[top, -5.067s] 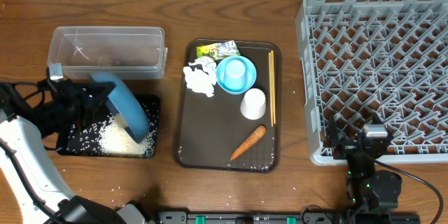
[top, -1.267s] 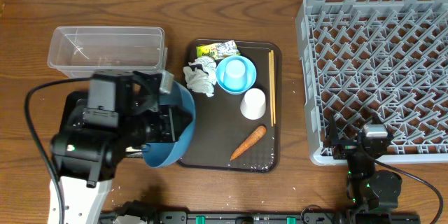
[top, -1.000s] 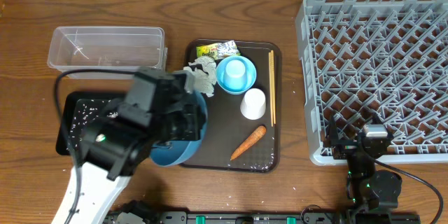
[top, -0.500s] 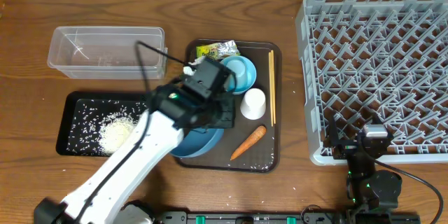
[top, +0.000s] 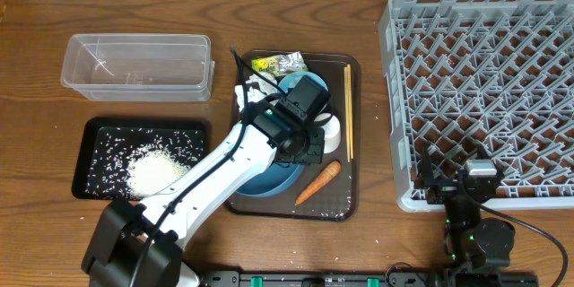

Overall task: Sort waste into correct bins and load items into the dishwasher rack
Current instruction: 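Carry the emptied teal plate back over the middle tray, then lower the teal plate onto the middle tray with the left gripper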

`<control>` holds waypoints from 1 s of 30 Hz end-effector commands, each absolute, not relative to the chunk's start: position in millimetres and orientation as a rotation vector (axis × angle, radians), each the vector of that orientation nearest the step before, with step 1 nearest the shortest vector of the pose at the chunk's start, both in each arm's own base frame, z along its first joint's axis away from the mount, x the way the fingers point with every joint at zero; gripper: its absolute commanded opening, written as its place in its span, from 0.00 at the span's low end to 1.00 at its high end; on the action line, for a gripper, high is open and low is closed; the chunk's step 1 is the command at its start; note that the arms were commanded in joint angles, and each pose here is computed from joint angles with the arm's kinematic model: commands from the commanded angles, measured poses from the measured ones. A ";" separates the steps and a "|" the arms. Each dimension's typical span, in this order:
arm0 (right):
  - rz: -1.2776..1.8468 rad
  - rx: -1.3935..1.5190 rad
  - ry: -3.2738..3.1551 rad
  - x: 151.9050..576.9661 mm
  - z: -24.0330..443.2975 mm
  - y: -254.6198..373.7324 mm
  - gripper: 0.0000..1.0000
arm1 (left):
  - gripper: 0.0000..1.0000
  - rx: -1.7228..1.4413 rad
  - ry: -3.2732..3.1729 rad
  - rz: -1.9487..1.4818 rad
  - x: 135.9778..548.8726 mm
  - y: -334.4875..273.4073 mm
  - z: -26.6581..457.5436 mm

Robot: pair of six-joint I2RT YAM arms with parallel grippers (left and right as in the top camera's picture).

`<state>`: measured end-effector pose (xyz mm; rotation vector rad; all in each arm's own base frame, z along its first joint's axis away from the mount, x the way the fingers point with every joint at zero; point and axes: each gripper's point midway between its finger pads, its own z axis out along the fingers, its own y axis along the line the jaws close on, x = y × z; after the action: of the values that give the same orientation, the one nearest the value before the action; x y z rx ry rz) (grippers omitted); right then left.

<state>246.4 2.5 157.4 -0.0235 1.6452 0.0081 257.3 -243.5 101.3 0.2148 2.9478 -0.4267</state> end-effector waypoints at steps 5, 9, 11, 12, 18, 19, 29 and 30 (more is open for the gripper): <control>0.011 -0.015 1.645 246.3 156.8 1.7 0.99 | 0.07 0.183 2.929 -0.290 268.0 -230.8 90.9; 0.010 -0.015 1.645 246.3 156.8 1.7 0.99 | 0.23 0.181 2.916 -0.288 271.0 -231.3 91.6; 0.010 -0.015 1.645 246.3 156.8 1.7 0.99 | 0.27 0.180 2.909 -0.294 272.2 -232.4 92.1; 0.010 -0.015 1.645 246.3 156.8 1.7 0.99 | 0.27 0.181 2.907 -0.296 272.8 -232.8 92.3; 0.010 -0.015 1.645 246.3 156.8 1.7 0.99 | 0.28 0.184 2.906 -0.324 271.8 -235.7 94.6; 0.010 -0.015 1.645 246.3 156.8 1.7 0.99 | 0.28 0.189 2.912 -0.352 269.5 -238.5 96.1; 0.010 -0.015 1.645 246.3 156.8 1.7 0.99 | 0.47 0.318 2.952 -0.419 245.6 -252.2 98.8; 0.011 -0.015 1.645 246.3 156.8 1.7 0.99 | 0.51 0.328 2.956 -0.411 242.9 -252.6 98.2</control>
<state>246.4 2.5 157.4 -0.0232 1.6452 0.0083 251.9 -248.2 95.7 0.2625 2.9573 -0.4022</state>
